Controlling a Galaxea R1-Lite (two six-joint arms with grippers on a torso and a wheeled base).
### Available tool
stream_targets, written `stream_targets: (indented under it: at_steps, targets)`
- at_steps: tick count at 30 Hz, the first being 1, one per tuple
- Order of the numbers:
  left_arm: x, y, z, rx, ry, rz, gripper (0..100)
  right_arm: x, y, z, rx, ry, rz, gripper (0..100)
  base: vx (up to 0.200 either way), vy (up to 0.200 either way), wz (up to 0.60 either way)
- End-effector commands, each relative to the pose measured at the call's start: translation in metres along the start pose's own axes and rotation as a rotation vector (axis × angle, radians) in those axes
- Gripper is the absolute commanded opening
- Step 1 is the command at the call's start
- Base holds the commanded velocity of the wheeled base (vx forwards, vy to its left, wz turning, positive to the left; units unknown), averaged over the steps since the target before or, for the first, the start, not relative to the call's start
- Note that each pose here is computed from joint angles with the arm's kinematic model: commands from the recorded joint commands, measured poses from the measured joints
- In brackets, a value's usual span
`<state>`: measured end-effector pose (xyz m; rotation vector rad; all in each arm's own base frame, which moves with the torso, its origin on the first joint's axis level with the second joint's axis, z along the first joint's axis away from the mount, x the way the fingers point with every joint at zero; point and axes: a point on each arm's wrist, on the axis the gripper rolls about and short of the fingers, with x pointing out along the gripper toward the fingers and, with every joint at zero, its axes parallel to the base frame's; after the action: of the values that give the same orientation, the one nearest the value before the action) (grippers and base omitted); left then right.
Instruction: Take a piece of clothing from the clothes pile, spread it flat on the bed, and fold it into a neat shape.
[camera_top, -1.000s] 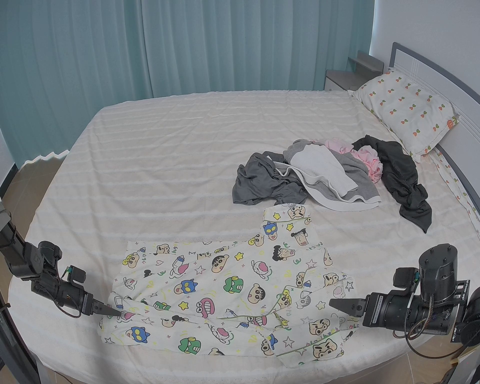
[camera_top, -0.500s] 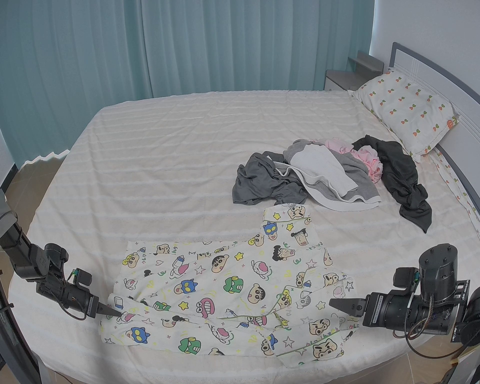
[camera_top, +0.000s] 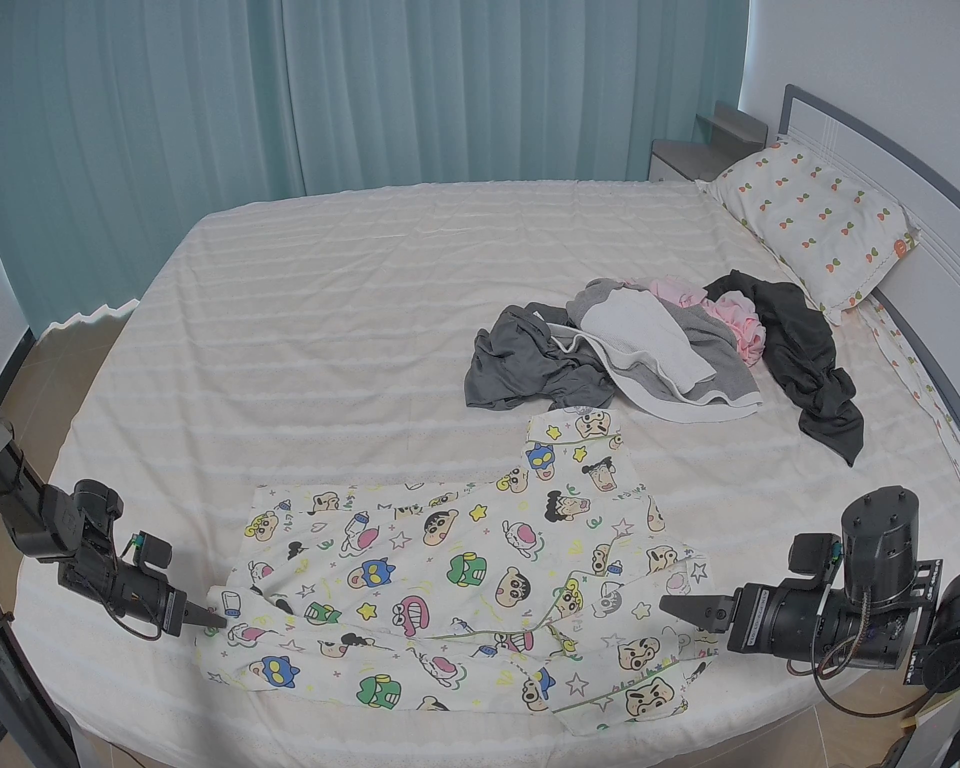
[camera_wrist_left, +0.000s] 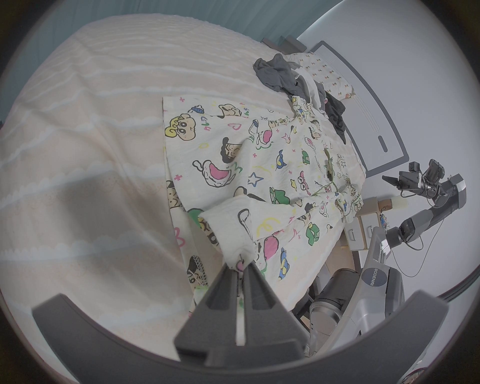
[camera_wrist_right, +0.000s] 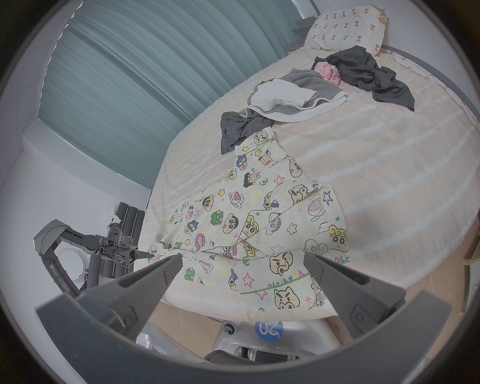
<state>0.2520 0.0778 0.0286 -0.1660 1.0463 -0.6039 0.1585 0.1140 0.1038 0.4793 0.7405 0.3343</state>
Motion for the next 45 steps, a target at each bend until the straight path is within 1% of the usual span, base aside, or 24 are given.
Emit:
stream_targets:
  at_steps: [1, 8, 9, 18, 19, 29, 35, 39, 45]
  targets:
    - [-0.011, -0.007, 0.000, 0.014, -0.024, 0.024, 0, -0.001, 0.000, 0.001, 0.000, -0.004, 0.004, 100, 0.000, 0.000, 0.00]
    - [-0.010, -0.004, 0.002, 0.002, -0.029, 0.027, 0, -0.001, 0.000, 0.001, 0.000, -0.004, 0.004, 100, 0.000, 0.000, 0.00]
    - [-0.008, -0.002, 0.003, 0.002, -0.029, 0.026, 100, -0.001, 0.000, 0.001, 0.000, -0.004, 0.004, 100, 0.000, 0.000, 0.00]
    - [0.000, 0.001, 0.001, -0.013, -0.008, 0.006, 100, -0.001, 0.000, 0.000, 0.000, -0.004, 0.002, 100, 0.000, 0.000, 0.00]
    - [0.004, 0.000, 0.001, -0.011, 0.004, -0.006, 100, -0.001, 0.000, 0.000, 0.000, -0.006, 0.001, 100, 0.000, 0.000, 0.00]
    - [0.009, -0.009, -0.003, -0.004, 0.031, -0.032, 100, -0.002, 0.001, 0.001, -0.001, -0.011, 0.006, 100, 0.000, 0.000, 0.00]
    - [0.008, -0.009, -0.005, -0.011, 0.033, -0.028, 100, -0.003, 0.001, 0.001, -0.001, -0.012, 0.007, 100, 0.000, 0.000, 0.00]
    - [0.003, -0.008, -0.006, -0.018, 0.021, -0.017, 100, -0.003, 0.001, 0.001, -0.001, -0.012, 0.007, 100, 0.000, 0.000, 0.00]
    - [-0.010, -0.012, -0.013, -0.027, -0.002, 0.006, 100, -0.004, 0.001, 0.001, -0.001, -0.016, 0.010, 100, 0.000, 0.000, 0.00]
